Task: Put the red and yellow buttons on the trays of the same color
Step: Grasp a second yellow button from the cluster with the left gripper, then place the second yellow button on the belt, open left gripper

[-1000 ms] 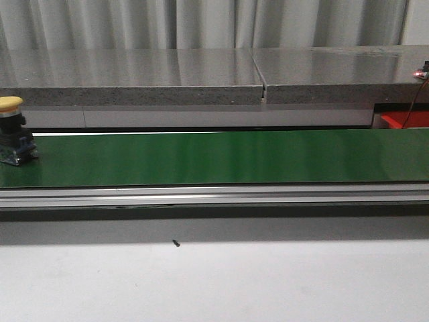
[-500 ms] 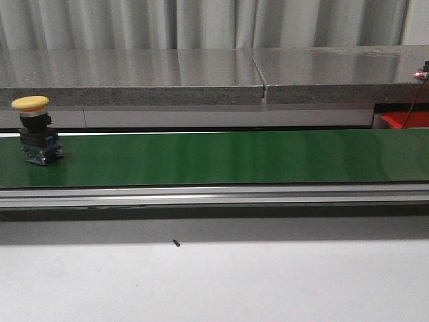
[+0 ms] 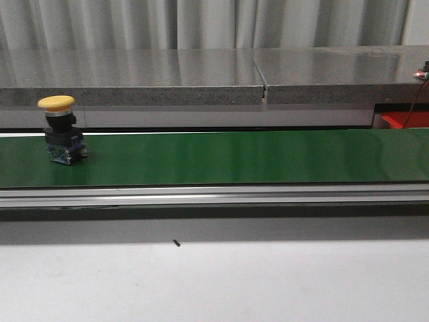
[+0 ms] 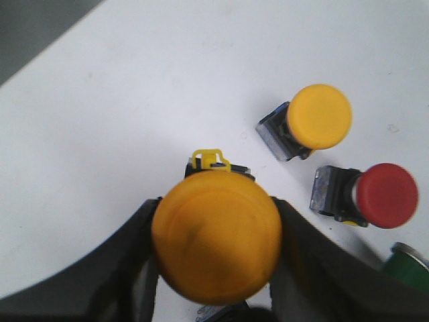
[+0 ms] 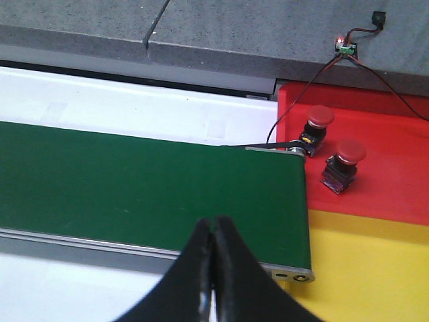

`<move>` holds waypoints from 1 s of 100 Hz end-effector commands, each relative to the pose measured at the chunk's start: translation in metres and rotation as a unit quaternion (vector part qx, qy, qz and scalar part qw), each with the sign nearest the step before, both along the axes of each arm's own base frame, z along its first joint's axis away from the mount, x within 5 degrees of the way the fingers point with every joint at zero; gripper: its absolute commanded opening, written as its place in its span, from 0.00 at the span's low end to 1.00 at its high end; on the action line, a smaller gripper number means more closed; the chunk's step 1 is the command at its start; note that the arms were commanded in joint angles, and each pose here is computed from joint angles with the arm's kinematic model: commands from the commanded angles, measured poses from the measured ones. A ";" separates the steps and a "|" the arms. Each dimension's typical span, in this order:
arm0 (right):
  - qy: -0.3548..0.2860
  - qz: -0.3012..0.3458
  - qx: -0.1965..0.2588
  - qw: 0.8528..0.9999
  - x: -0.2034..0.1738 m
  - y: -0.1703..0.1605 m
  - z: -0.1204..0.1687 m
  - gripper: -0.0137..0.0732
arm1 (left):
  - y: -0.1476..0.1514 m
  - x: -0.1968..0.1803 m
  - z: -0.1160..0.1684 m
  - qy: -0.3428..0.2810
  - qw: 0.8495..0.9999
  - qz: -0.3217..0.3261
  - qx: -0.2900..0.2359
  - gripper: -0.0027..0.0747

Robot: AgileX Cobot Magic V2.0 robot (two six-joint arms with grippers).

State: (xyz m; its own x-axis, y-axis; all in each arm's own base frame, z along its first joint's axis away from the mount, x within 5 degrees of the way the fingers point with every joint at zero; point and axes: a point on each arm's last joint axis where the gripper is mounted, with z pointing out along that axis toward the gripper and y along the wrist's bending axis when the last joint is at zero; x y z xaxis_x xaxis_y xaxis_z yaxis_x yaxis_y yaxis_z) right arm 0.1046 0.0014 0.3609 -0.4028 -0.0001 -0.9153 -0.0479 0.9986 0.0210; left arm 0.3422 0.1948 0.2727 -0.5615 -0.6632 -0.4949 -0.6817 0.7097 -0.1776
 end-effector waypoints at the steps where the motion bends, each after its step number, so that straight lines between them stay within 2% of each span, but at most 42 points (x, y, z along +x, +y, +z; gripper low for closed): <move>1: -0.045 -0.007 0.000 0.999 0.001 -0.001 0.013 0.08 | -0.008 -0.014 0.055 -0.064 0.997 -0.016 0.050 0.28; 14: -0.045 -0.007 0.000 0.999 0.001 -0.001 0.013 0.08 | -0.029 -0.020 0.071 -0.067 0.995 -0.062 0.047 0.28; 29: -0.045 -0.007 0.000 0.999 0.001 -0.001 0.013 0.08 | -0.053 -0.017 0.072 -0.057 0.993 -0.101 0.027 0.28; 58: -0.045 -0.007 0.000 0.999 0.001 -0.001 0.013 0.08 | -0.103 -0.007 0.043 -0.029 0.985 -0.171 -0.005 0.28; 100: -0.045 -0.007 0.000 0.999 0.001 -0.001 0.013 0.08 | -0.120 -0.006 0.020 0.005 0.981 -0.194 -0.026 0.28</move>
State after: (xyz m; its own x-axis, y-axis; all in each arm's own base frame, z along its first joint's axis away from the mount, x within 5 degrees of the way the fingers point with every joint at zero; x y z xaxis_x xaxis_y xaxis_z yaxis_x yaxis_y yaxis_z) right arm 0.1046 0.0014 0.3609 -0.4027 0.0004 -0.9153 -0.0481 0.9986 0.0216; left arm 0.3362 0.0789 0.2735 -0.8140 -0.4291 -0.3915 -0.3830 0.9032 -0.1937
